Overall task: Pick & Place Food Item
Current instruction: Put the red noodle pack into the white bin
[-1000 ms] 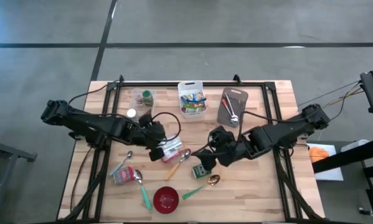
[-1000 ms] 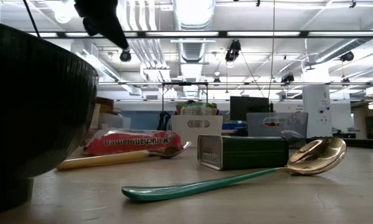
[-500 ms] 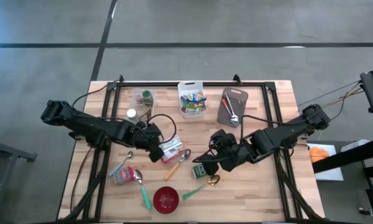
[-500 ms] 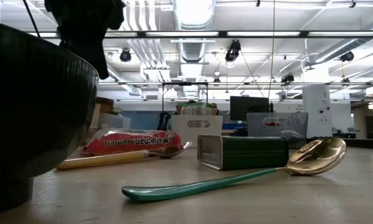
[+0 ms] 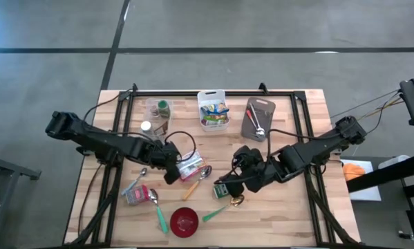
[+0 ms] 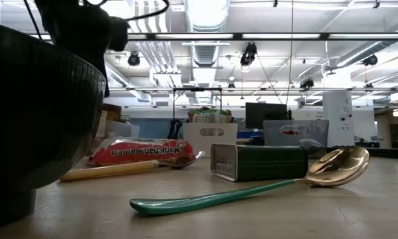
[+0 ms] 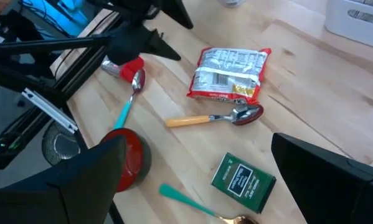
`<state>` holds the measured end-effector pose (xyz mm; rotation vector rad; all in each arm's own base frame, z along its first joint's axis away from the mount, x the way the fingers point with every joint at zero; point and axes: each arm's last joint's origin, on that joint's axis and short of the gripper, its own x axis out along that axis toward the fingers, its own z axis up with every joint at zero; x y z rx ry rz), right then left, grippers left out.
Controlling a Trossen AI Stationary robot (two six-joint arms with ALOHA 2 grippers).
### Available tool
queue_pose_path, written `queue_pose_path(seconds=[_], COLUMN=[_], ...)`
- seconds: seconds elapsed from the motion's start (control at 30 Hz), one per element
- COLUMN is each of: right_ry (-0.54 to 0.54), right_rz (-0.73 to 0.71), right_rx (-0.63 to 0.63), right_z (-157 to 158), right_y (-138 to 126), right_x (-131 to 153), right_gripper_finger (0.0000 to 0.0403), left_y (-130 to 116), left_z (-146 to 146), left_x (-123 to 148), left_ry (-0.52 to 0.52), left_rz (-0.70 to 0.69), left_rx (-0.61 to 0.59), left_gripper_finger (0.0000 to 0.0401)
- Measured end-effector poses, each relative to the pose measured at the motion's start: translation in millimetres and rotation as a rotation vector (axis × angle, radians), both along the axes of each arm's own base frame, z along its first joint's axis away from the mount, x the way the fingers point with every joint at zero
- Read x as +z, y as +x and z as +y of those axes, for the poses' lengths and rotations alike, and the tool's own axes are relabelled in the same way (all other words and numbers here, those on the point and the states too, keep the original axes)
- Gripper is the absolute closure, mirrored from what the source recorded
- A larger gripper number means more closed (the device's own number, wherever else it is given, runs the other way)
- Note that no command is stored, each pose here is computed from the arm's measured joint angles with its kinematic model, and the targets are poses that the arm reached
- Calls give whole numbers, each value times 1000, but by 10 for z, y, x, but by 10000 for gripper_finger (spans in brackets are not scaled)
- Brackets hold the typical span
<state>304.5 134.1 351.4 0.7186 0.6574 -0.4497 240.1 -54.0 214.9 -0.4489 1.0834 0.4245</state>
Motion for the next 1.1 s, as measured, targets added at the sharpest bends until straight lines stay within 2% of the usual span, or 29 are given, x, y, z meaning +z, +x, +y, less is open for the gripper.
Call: queue_pose_path(seconds=[0.1,0.17,0.27,0.33,0.47,0.6,0.7,0.8,0.87,0.97,1.1], right_ry=[-6,-12,-14,-14,-14,-13,-12,-11,-12,-9,-7], right_rz=[1,2,2,2,2,2,-1,-1,-1,1,2], right_rx=[6,11,13,13,13,13,12,12,13,15,17], right_z=[-1,-2,-2,-2,-2,-2,-1,-1,0,1,3], right_y=[1,1,2,2,2,2,4,4,3,3,2], right_x=[0,0,1,1,1,1,2,2,2,2,2], right_gripper_finger=[5,5,5,5,5,5,5,5,5,5,5], left_y=[25,32,22,-1,-38,-47,-40,-48,-66,-90,-137], left_z=[8,12,29,57,92,130,196,323,404,451,455], left_x=[-122,-190,-252,-286,-338,-364,-400,-456,-507,-575,-661], left_ry=[-68,-98,-76,-16,92,99,20,-106,-159,-204,-186], left_rz=[-52,-83,-101,-92,-64,-53,-65,-61,-57,-59,-52], left_rx=[-21,-36,-26,-15,-67,-68,-6,128,175,140,15], left_gripper_finger=[14,7,26,45,78,93,93,84,74,62,60])
